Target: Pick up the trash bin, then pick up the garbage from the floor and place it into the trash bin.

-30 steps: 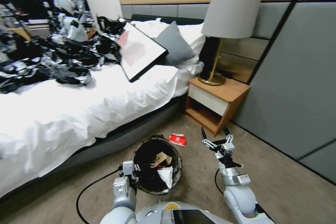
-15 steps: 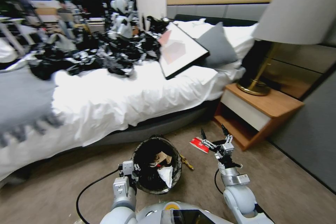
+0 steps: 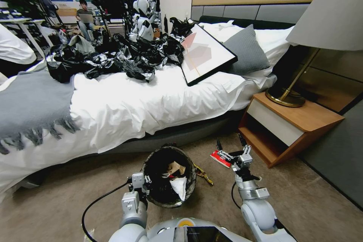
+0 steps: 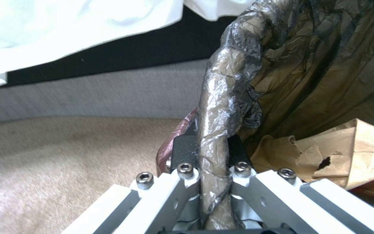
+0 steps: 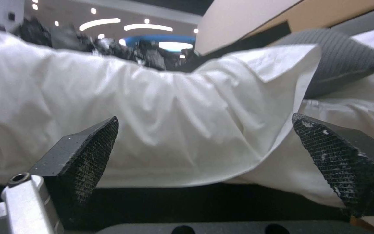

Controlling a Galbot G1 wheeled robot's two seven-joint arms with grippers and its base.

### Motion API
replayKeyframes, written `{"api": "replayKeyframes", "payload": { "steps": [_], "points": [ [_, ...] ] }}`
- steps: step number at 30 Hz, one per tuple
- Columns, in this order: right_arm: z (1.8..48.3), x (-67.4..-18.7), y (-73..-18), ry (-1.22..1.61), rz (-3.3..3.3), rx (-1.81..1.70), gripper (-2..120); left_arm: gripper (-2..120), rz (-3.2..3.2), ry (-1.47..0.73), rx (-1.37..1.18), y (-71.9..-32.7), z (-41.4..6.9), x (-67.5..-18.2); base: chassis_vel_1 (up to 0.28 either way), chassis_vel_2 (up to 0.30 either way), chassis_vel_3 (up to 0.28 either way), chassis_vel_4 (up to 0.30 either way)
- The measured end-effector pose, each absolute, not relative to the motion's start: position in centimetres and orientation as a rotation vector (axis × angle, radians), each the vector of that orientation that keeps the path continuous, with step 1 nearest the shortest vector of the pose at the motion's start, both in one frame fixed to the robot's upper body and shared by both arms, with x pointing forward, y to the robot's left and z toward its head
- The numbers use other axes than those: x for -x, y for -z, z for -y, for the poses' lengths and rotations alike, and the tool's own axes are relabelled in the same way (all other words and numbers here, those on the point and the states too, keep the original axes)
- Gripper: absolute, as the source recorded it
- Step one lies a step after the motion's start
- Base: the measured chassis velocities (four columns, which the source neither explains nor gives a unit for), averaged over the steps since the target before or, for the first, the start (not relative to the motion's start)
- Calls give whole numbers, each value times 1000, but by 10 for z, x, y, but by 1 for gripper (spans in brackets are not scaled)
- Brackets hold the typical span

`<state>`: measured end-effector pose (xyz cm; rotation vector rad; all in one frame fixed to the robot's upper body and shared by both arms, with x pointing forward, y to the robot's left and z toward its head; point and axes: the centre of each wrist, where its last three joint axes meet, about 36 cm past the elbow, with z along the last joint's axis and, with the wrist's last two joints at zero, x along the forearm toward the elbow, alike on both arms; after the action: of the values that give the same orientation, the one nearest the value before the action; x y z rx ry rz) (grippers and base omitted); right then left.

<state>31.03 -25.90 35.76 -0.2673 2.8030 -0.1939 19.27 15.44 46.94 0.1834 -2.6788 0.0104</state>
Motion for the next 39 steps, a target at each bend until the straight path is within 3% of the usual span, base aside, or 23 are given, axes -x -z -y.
{"api": "replayKeyframes", "payload": {
  "steps": [39],
  "points": [
    [388,-459,-274,722,-3265,405,100,0,2687,22,-215,-470,-155,-189,0,0,0,0]
  ]
}}
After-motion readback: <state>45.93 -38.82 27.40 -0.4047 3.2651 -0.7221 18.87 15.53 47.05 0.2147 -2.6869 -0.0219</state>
